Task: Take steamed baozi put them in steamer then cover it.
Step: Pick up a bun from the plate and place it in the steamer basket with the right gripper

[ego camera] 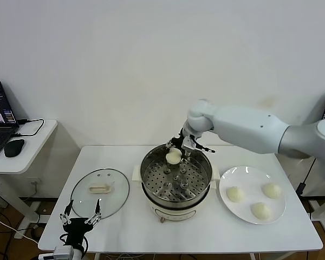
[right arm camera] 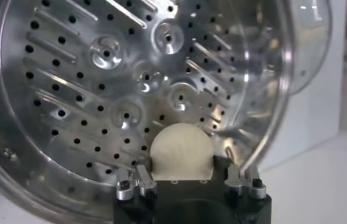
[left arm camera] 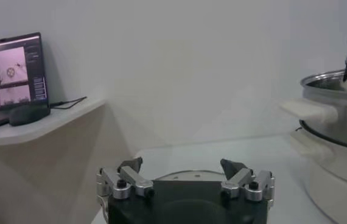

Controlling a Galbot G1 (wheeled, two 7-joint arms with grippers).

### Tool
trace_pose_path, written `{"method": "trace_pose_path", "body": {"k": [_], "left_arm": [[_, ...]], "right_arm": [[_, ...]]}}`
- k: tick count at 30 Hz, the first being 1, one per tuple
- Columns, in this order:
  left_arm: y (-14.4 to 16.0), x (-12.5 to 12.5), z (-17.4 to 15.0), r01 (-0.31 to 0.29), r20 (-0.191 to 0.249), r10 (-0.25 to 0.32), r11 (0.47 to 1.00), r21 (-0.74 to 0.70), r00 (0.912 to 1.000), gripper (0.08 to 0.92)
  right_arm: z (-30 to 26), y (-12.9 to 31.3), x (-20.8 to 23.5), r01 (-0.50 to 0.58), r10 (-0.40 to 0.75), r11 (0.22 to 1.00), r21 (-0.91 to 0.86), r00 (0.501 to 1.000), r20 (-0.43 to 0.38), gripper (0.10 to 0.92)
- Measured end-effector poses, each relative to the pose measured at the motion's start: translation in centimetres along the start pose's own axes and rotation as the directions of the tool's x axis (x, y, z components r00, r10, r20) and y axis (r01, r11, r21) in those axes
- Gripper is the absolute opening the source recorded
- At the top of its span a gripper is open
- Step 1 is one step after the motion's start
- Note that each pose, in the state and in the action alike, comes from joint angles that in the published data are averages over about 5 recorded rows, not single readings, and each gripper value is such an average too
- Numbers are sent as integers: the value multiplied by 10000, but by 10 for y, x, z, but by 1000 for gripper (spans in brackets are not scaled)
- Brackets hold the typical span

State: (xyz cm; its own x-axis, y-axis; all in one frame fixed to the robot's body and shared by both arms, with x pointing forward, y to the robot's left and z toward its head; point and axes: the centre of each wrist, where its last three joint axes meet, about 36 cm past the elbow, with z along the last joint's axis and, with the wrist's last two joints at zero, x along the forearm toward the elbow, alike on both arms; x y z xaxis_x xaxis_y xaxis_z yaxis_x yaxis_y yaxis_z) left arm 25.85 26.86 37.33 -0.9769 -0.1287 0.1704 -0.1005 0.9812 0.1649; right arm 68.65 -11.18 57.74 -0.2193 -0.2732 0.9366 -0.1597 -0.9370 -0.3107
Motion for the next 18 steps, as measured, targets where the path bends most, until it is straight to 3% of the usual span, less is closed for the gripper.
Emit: {"method": "trace_pose_path", "body": {"k": [8,18], "left_arm": [[0,1,-1,43,23,-42,10000,-14,10000,823],[1,1,-9,-87,105,88,9999,-143,9999,823]], "right_arm": [[1,3,1,-170,170,9999,-8,9998,85,810],[3,11,87,-374,201,9570,-2875,9978,-628,823]]}}
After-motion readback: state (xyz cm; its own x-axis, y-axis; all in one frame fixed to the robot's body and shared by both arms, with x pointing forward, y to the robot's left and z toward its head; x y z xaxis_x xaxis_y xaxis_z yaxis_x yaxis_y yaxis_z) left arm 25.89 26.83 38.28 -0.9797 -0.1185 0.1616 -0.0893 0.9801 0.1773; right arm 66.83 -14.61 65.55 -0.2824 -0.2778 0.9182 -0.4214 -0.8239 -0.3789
